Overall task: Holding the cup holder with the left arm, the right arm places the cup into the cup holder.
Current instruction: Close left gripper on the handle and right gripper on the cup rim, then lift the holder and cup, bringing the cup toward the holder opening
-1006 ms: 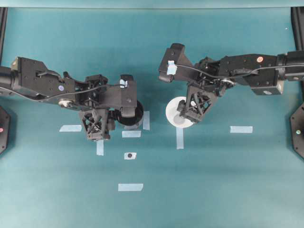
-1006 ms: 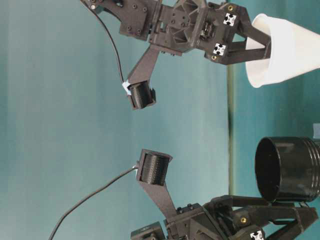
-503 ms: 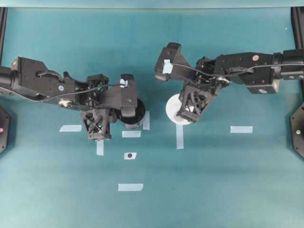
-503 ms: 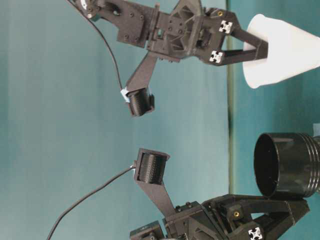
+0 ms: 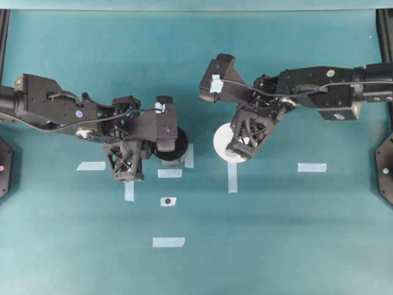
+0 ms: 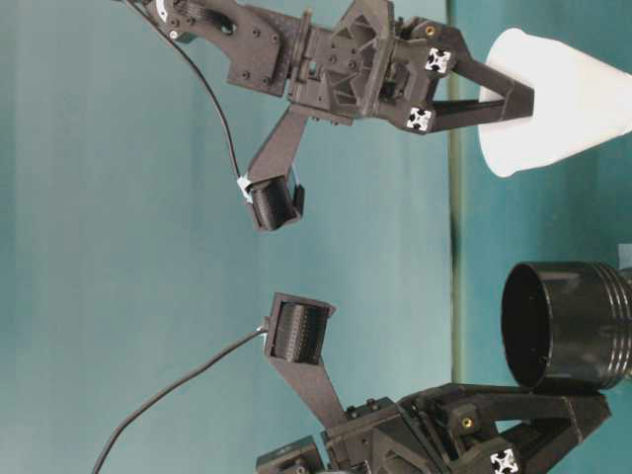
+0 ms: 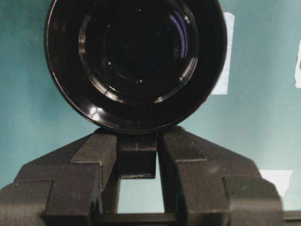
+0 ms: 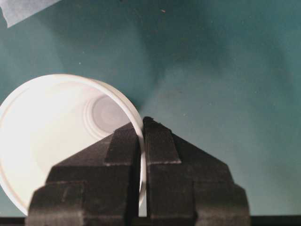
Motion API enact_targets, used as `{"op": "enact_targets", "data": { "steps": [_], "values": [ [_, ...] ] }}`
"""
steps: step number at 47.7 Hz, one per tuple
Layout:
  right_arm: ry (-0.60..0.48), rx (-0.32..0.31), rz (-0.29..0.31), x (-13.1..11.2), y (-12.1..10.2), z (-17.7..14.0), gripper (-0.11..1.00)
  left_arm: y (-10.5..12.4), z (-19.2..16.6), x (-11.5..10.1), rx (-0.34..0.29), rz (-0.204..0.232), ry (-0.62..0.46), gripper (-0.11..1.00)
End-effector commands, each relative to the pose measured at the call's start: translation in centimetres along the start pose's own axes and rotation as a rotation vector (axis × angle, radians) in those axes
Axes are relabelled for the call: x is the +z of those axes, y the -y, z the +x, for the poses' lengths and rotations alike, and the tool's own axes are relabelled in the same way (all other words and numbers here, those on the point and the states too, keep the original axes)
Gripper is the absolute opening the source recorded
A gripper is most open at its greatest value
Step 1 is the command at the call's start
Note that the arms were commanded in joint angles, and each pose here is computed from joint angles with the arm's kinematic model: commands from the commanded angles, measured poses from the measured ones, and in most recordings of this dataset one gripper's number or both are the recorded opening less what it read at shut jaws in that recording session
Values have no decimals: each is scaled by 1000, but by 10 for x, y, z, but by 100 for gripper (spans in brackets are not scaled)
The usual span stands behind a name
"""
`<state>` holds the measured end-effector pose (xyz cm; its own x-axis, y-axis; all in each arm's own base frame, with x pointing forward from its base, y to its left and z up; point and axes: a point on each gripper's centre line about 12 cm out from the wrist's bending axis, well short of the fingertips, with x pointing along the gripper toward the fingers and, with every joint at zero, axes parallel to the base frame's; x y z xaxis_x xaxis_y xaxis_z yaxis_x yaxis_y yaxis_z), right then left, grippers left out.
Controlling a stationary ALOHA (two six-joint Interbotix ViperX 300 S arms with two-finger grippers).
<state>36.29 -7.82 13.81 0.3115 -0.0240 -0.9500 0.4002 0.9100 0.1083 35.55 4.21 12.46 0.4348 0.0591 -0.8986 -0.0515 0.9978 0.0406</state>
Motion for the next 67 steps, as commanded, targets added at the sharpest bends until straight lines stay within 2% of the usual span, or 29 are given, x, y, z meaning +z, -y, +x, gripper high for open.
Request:
{"op": "enact_targets", "data": {
  "steps": [1, 16, 27, 31, 38, 52, 67],
  "values": [
    [79, 26, 8, 12, -5, -27, 3, -1, -11, 9, 4, 3, 46, 27],
    [96, 41, 17, 21, -9, -49, 3, 1, -21, 15, 3, 9, 89, 27],
    [121, 49, 16, 25, -10, -65, 3, 6, -26, 15, -1, 36, 99, 27],
    [131, 52, 14, 25, -11, -70, 3, 7, -26, 16, -3, 41, 101, 21],
    [137, 53, 14, 24, -11, -77, 3, 9, -26, 17, -4, 45, 110, 21],
    [159, 59, 13, 23, -12, -90, 3, 9, -27, 24, -1, 46, 183, 21],
    [170, 66, 44, 20, -12, -104, 3, 9, -31, 29, 3, 44, 274, 21]
  ]
}}
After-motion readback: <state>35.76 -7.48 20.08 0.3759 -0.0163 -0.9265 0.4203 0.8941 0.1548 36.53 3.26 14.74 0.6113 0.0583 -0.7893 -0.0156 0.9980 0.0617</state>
